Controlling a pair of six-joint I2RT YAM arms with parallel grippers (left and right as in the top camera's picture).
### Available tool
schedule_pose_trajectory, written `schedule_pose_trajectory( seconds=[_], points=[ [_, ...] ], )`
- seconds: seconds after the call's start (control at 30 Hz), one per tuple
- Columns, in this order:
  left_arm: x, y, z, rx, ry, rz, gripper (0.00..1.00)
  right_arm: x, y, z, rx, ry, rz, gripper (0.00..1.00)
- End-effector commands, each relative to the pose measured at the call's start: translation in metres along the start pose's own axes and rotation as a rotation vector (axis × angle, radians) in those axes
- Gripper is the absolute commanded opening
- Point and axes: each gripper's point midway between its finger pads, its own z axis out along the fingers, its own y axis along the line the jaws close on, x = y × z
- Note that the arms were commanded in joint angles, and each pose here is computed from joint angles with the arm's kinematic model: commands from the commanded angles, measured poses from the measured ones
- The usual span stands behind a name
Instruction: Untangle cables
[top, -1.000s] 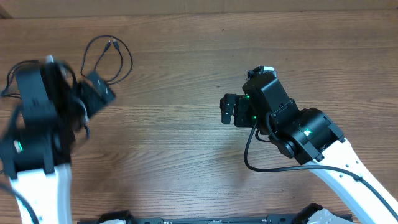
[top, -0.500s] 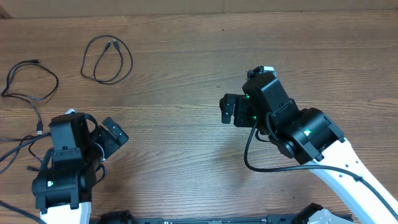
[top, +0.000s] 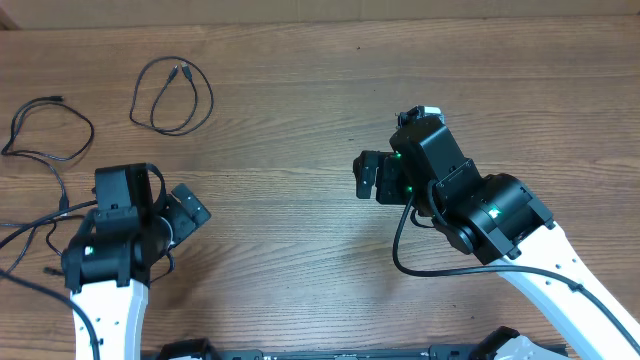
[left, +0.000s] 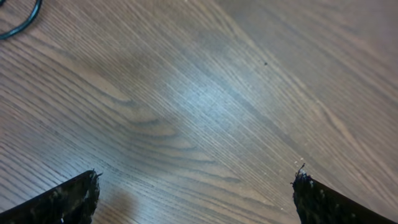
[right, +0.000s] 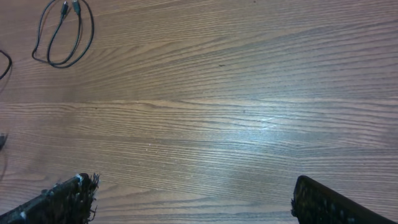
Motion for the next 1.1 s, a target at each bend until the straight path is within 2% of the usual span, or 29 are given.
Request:
schedule_pose_trajectory(
  seconds=[0.0, 0.23, 0.57, 0.8, 1.07],
  points=[
    [0.003, 0.004, 0.012, -0.042, 0.038, -0.006, 1.0, -0.007, 0.0, -0.005, 0.001, -0.026, 0.009, 1.0],
    [0.002, 0.0, -0.002, 0.001, -0.013, 0.004, 1.0, -0.007, 0.0, -0.005, 0.001, -0.026, 0.009, 1.0],
    [-0.001, -0.002, -0.067, 0.175, -0.255, 0.001, 0.99, -0.007, 0.0, -0.005, 0.001, -0.026, 0.009, 1.0],
    [0.019, -0.011, -0.11, 0.348, -0.372, 0.084, 0.99, -0.007, 0.0, -0.005, 0.002, -0.026, 0.008, 1.0],
    [0.041, 0.007, -0.118, 0.39, -0.415, 0.087, 0.99, -0.007, 0.0, -0.005, 0.002, -0.026, 0.008, 1.0]
  ],
)
